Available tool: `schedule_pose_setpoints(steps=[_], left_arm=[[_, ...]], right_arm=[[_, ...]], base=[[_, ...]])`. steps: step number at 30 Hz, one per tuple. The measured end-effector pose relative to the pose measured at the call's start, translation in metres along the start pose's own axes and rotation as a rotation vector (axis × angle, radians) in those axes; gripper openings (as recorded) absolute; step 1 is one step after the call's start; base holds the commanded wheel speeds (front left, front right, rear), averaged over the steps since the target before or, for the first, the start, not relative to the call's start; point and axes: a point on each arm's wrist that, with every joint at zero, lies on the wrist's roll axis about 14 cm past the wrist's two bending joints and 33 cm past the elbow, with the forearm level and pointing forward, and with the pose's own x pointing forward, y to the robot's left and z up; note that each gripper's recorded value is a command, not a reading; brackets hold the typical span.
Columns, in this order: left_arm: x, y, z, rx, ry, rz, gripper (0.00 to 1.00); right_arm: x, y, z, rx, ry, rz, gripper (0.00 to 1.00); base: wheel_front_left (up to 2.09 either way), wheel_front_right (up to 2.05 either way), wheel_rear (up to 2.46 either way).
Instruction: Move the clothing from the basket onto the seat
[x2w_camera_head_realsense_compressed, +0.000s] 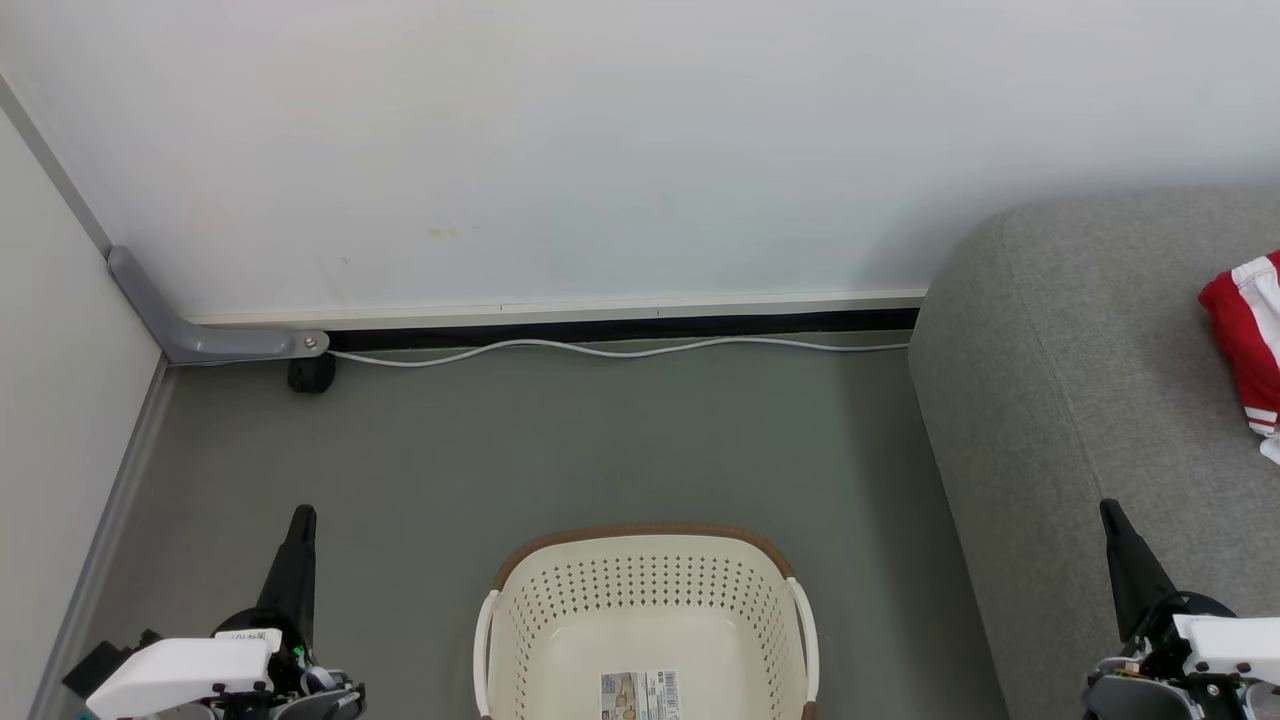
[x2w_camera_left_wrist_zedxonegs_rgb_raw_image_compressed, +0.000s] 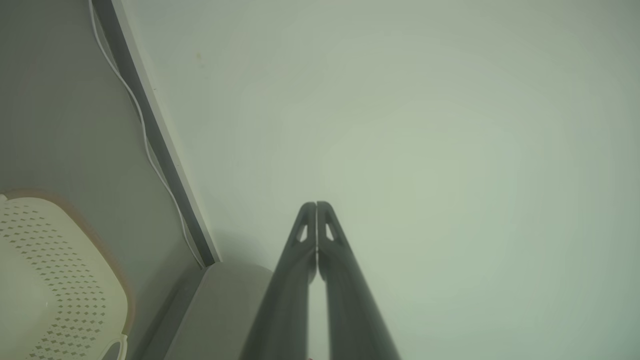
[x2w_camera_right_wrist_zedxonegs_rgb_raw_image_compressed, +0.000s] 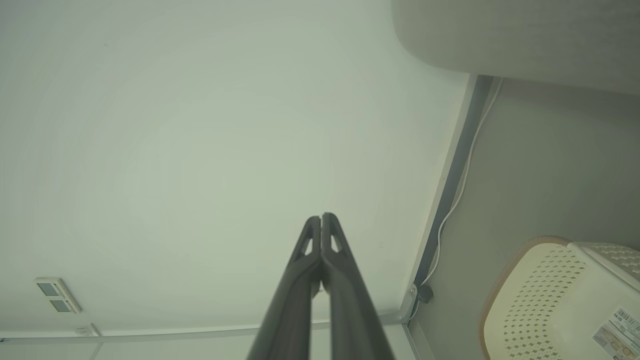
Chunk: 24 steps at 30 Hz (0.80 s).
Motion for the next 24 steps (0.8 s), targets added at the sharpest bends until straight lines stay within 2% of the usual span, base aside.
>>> schedule_pose_setpoints(steps=[24], left_arm=[[0.0,0.0,0.0,0.0,0.0,0.0,0.0]], right_arm=[[0.0018,0.0028,-0.0002,0.0,0.001,0.008,0.0]], base=[[0.0,0.0,0.0]])
